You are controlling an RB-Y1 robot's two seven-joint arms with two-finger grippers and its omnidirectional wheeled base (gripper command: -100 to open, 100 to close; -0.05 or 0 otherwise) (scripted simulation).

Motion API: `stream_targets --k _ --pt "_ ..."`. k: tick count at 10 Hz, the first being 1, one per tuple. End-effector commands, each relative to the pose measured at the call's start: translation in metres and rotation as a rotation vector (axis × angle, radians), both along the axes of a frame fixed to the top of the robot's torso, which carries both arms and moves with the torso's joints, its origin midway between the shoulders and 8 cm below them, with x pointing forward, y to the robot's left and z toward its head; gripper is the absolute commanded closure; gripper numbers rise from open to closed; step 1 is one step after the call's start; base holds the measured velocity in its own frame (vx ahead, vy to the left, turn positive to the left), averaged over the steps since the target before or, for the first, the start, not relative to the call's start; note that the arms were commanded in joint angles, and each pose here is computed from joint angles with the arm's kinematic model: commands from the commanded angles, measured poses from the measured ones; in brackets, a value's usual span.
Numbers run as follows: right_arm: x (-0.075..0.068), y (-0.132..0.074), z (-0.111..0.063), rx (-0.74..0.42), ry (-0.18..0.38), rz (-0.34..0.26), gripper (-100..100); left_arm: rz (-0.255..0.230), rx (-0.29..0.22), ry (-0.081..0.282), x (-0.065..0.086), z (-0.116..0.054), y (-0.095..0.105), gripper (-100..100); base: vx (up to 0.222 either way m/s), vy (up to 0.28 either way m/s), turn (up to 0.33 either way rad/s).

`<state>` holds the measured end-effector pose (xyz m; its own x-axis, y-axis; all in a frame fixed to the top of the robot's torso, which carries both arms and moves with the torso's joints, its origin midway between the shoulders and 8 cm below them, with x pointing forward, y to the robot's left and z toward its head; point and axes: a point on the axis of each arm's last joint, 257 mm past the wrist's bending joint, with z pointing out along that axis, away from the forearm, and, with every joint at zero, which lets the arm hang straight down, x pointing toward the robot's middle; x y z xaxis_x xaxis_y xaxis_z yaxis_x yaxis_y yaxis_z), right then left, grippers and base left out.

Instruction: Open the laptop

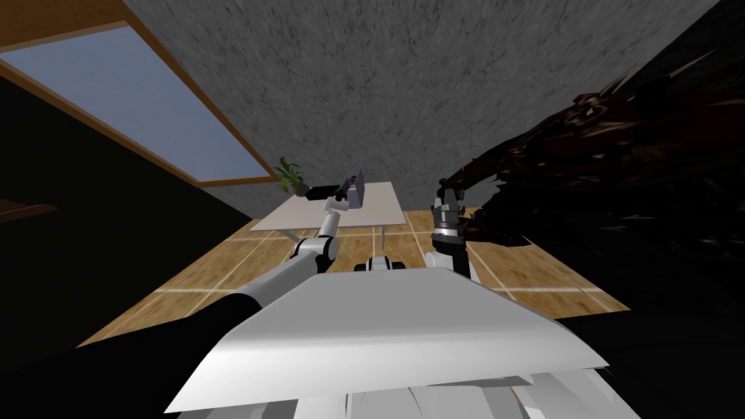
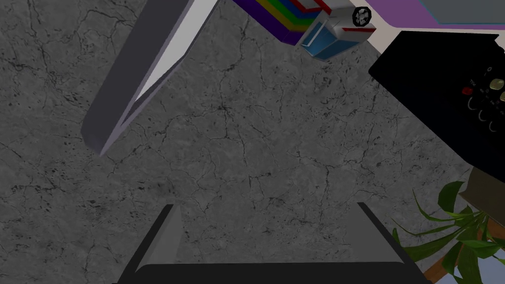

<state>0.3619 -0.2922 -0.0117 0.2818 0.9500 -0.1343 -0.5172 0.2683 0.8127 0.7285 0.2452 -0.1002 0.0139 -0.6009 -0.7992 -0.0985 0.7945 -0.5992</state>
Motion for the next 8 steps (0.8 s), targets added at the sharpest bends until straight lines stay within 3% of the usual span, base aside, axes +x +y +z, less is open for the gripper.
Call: stream_targets --k 1,2,8 --pt "0.0 0.0 0.0 0.0 0.0 0.0 0 -0.001 0.025 0.047 0.011 0.0 -0.013 -100 -0.019 -0.044 -0.006" --pt "0.0 0.0 0.0 0.0 0.0 0.0 0 -0.001 0.025 0.057 0.011 -0.006 -0.013 -100 -0.011 -0.03 -0.002" --pt "0.0 0.0 0.0 0.0 0.0 0.0 0 -0.03 0.067 0.15 0.022 -0.011 -0.057 -100 -0.014 -0.029 0.004"
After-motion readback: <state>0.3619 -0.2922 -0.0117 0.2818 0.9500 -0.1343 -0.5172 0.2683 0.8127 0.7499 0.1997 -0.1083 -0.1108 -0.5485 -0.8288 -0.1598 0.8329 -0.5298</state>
